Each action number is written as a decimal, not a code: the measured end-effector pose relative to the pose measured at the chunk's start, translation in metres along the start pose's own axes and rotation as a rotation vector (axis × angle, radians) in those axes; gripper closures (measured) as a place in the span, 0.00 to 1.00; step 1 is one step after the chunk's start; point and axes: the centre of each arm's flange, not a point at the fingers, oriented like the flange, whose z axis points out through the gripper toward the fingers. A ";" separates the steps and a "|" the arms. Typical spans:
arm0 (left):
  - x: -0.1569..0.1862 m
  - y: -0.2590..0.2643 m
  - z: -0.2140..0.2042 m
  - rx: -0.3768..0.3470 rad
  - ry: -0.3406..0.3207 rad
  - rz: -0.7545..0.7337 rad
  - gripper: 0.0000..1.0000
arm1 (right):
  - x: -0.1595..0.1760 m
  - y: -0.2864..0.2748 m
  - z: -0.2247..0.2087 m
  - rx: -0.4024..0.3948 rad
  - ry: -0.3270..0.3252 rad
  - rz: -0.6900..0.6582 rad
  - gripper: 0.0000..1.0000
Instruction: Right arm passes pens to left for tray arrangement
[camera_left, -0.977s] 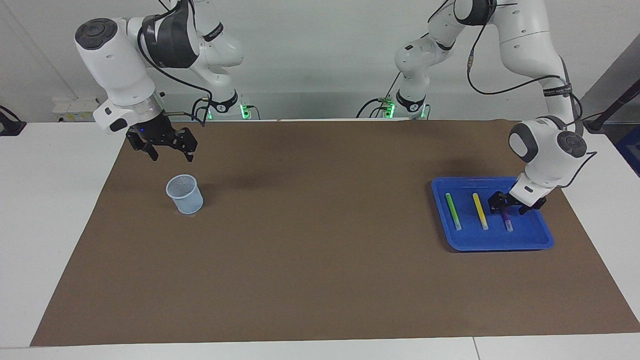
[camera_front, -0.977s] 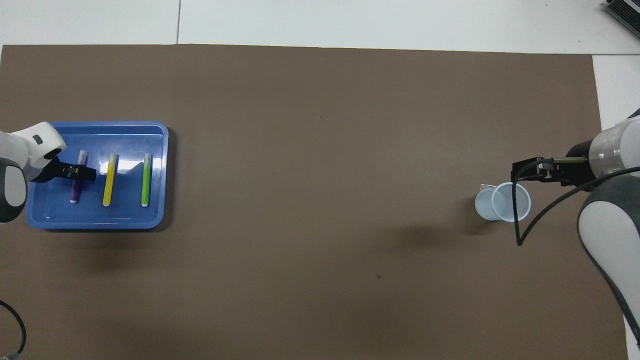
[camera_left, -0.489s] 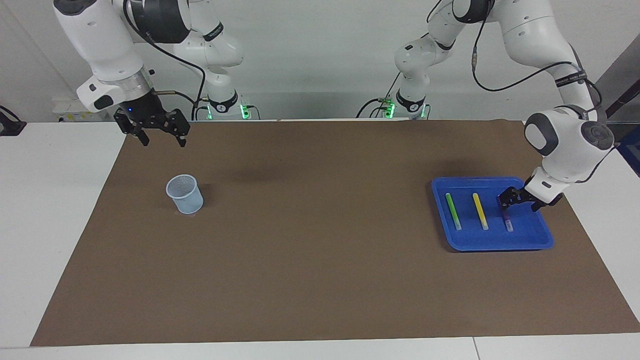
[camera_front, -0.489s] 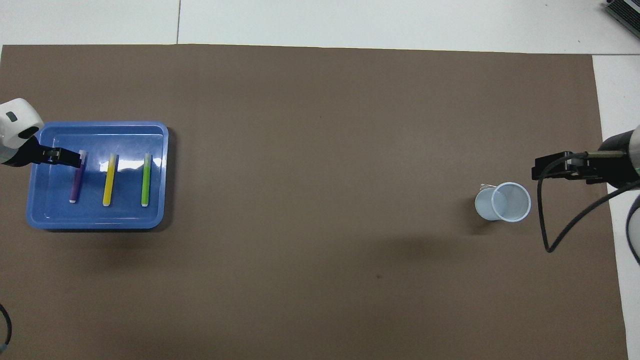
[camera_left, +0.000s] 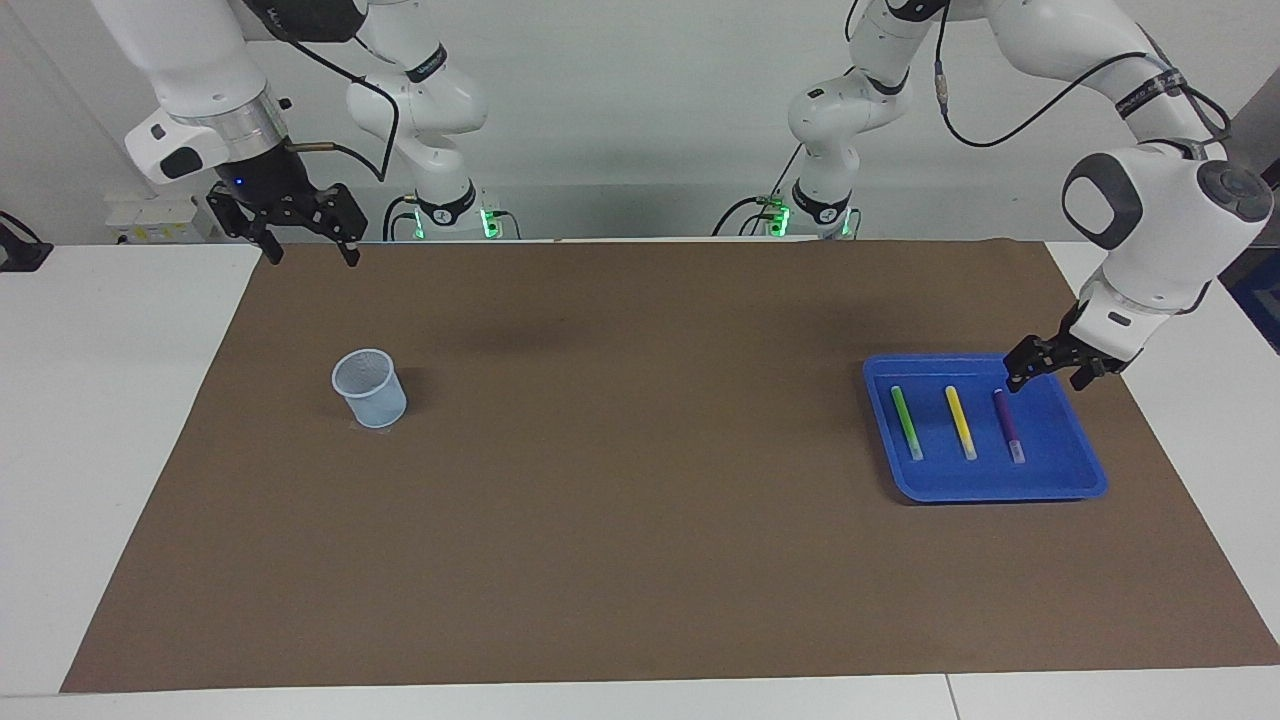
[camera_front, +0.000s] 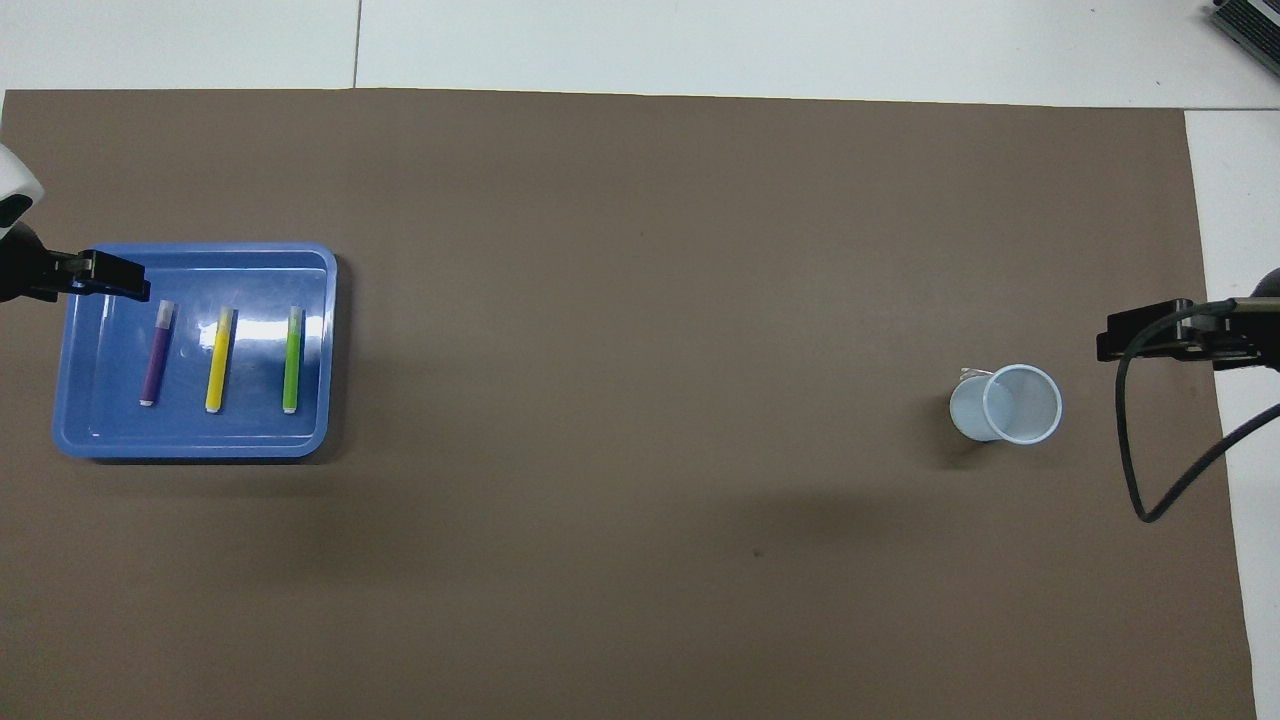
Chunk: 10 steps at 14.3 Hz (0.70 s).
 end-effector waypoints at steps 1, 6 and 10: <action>0.001 0.012 -0.015 0.001 -0.002 0.002 0.00 | 0.000 0.000 0.000 0.000 -0.005 0.000 0.00; -0.002 0.044 -0.075 0.005 0.005 -0.031 0.00 | -0.001 0.000 0.001 -0.001 -0.009 0.000 0.00; -0.025 0.073 -0.112 0.017 -0.014 -0.012 0.00 | -0.005 0.000 -0.007 0.001 0.007 0.000 0.00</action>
